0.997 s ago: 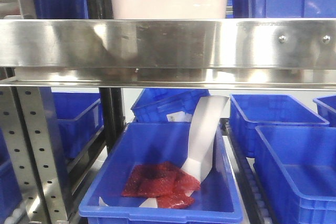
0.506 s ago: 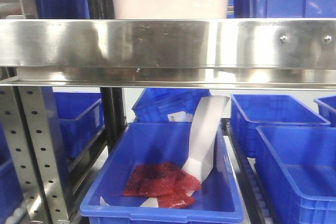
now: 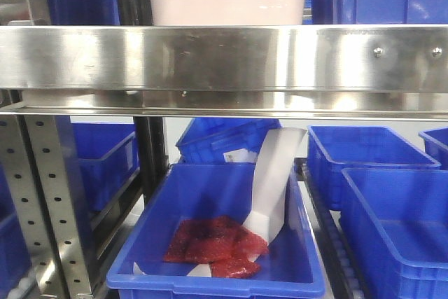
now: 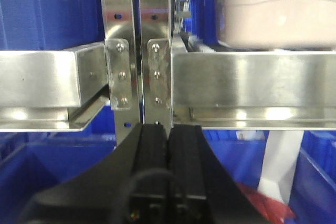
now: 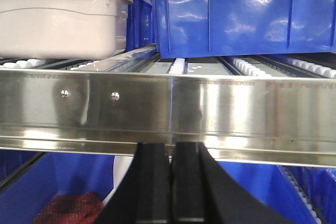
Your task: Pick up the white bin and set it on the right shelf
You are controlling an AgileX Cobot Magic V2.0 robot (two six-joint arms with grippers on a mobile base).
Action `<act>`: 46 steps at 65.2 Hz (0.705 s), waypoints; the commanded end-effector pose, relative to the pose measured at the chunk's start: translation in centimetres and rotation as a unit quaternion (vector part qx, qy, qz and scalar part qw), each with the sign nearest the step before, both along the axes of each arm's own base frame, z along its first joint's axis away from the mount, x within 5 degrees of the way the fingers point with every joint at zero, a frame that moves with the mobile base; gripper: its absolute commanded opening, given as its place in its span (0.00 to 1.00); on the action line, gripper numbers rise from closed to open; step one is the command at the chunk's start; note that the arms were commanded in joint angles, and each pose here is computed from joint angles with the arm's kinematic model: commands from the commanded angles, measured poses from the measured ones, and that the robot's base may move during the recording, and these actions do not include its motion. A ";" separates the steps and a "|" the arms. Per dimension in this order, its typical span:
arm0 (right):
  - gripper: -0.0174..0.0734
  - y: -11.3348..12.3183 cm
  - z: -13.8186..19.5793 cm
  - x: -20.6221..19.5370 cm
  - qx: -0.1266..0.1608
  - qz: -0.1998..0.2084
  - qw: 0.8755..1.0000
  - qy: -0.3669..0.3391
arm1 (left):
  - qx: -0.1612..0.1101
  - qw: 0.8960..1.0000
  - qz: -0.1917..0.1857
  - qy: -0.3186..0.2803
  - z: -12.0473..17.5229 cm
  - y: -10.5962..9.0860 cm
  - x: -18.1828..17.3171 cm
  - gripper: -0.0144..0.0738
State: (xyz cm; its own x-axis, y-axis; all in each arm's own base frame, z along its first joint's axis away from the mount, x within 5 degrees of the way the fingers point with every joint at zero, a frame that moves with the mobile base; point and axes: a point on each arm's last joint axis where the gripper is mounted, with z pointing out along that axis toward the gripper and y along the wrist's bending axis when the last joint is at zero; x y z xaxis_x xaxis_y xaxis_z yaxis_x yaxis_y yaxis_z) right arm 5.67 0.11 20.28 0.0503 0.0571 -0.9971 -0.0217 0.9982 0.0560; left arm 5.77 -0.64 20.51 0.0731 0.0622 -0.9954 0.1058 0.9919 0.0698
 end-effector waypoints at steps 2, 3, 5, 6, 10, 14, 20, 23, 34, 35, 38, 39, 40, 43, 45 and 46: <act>0.25 -0.1 0.8 -0.2 -0.004 -0.007 0.999 -0.048 | -0.007 0.998 -0.002 -0.056 1.0 0.0 -0.1 0.03; 0.25 -0.1 0.8 -0.2 -0.004 -0.007 0.999 -0.048 | -0.009 0.998 -0.002 -0.056 1.0 0.0 -0.1 0.03; 0.25 -0.1 0.8 -0.2 -0.004 -0.007 0.999 -0.048 | -0.010 0.999 -0.002 -0.052 0.9 0.0 -0.1 0.03; 0.25 -0.1 0.8 -0.2 -0.004 -0.007 0.999 -0.048 | -0.010 0.999 -0.002 -0.051 0.9 0.0 -0.1 0.03; 0.25 -0.1 0.8 -0.2 -0.004 -0.007 0.999 -0.048 | -0.012 0.999 -0.002 -0.050 0.9 0.0 -0.1 0.03; 0.25 -0.1 0.8 -0.2 -0.004 -0.007 0.999 -0.048 | -0.021 0.999 -0.002 -0.050 0.9 0.0 -0.1 0.03; 0.25 -0.1 0.8 -0.2 -0.004 -0.007 0.999 -0.048 | -0.028 0.999 -0.002 -0.044 0.8 0.0 -0.1 0.03; 0.25 -0.1 0.8 -0.2 -0.004 -0.007 0.999 -0.048 | -0.027 0.999 -0.003 -0.035 0.6 0.0 0.0 0.03; 0.25 -0.1 0.8 -0.2 -0.004 -0.007 0.999 -0.048 | -0.021 1.000 -0.004 0.007 -0.1 0.0 0.0 0.03; 0.25 -0.1 0.8 -0.2 -0.004 -0.007 0.999 -0.048 | -0.021 1.000 -0.004 0.005 -0.1 0.0 0.0 0.03; 0.25 -0.1 0.8 -0.2 -0.004 -0.007 0.999 -0.048 | -0.022 1.000 -0.004 -0.001 0.0 0.0 0.0 0.03; 0.25 -0.1 0.8 -0.2 -0.004 -0.007 0.999 -0.048 | -0.022 1.000 -0.004 -0.004 0.1 0.0 0.0 0.03; 0.25 -0.1 0.8 -0.2 -0.004 -0.007 0.999 -0.048 | -0.022 1.000 -0.004 -0.005 0.1 0.0 0.0 0.03; 0.25 -0.1 0.8 -0.2 -0.004 -0.007 0.999 -0.048 | -0.023 1.000 -0.004 -0.008 0.2 0.0 0.0 0.03; 0.25 -0.1 0.8 -0.2 -0.004 -0.007 0.999 -0.048 | -0.024 1.000 -0.004 -0.007 0.1 0.0 0.0 0.03; 0.25 -0.1 0.8 -0.2 -0.004 -0.007 0.999 -0.048 | -0.024 1.000 -0.004 -0.007 0.1 0.0 0.0 0.03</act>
State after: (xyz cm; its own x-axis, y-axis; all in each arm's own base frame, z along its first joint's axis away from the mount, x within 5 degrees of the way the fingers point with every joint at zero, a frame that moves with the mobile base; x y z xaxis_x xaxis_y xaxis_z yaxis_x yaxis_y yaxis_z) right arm 5.66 0.11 20.27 0.0502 0.0571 -0.9971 -0.0218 0.9982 0.0560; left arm 5.75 -0.67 19.80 0.0024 0.0432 -0.9991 0.1136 0.9926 0.0432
